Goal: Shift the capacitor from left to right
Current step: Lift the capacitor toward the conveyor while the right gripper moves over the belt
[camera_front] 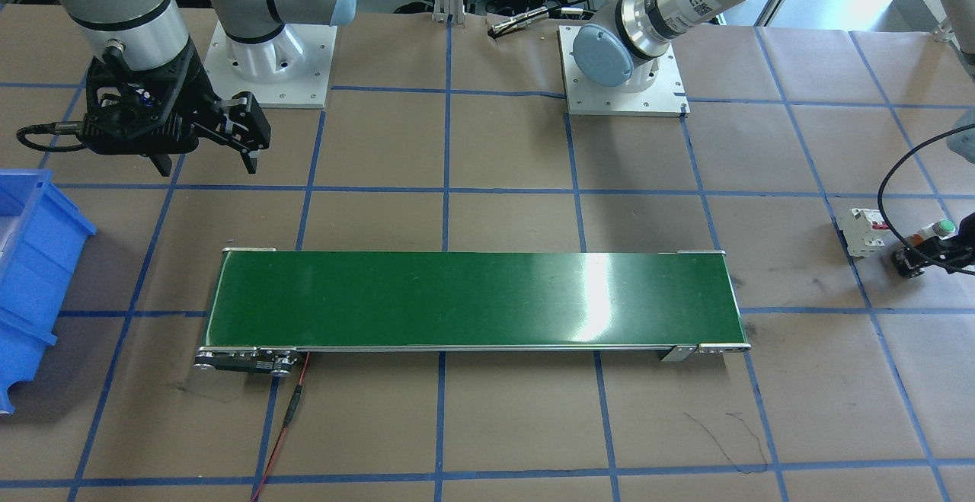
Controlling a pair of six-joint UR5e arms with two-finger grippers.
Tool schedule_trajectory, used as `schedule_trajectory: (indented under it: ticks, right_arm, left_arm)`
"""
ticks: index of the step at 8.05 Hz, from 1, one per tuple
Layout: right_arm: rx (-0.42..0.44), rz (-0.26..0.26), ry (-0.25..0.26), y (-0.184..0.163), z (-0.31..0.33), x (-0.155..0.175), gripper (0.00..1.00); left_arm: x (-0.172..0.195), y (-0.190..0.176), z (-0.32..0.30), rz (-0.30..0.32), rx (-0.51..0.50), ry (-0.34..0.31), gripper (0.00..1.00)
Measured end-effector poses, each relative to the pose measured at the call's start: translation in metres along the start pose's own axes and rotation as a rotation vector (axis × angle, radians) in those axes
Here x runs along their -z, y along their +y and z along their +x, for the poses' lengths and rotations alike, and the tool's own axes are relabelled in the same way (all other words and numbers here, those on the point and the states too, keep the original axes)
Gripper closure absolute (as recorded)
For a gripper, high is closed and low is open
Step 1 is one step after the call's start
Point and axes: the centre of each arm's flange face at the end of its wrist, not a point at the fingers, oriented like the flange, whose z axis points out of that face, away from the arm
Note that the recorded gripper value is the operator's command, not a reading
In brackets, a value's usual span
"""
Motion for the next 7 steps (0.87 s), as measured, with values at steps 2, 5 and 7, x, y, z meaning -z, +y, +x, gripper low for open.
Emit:
schedule_trajectory:
  ticks: [2, 5, 7]
  right_arm:
    - [0.001, -0.006, 0.009, 0.001, 0.001, -0.002, 0.0]
    - [0.002, -0.011, 0.011, 0.001, 0.001, -0.004, 0.0]
    - [0.002, -0.013, 0.011, 0.001, 0.001, -0.005, 0.0]
  left_arm:
    - [-0.007, 0.004, 0.004, -0.018, 0.009, 0.018, 0.28]
    - [-0.013, 0.007, 0.007, -0.03, 0.013, 0.033, 0.88]
    - [-0.009, 0.011, 0.012, -0.064, 0.036, 0.057, 1.0]
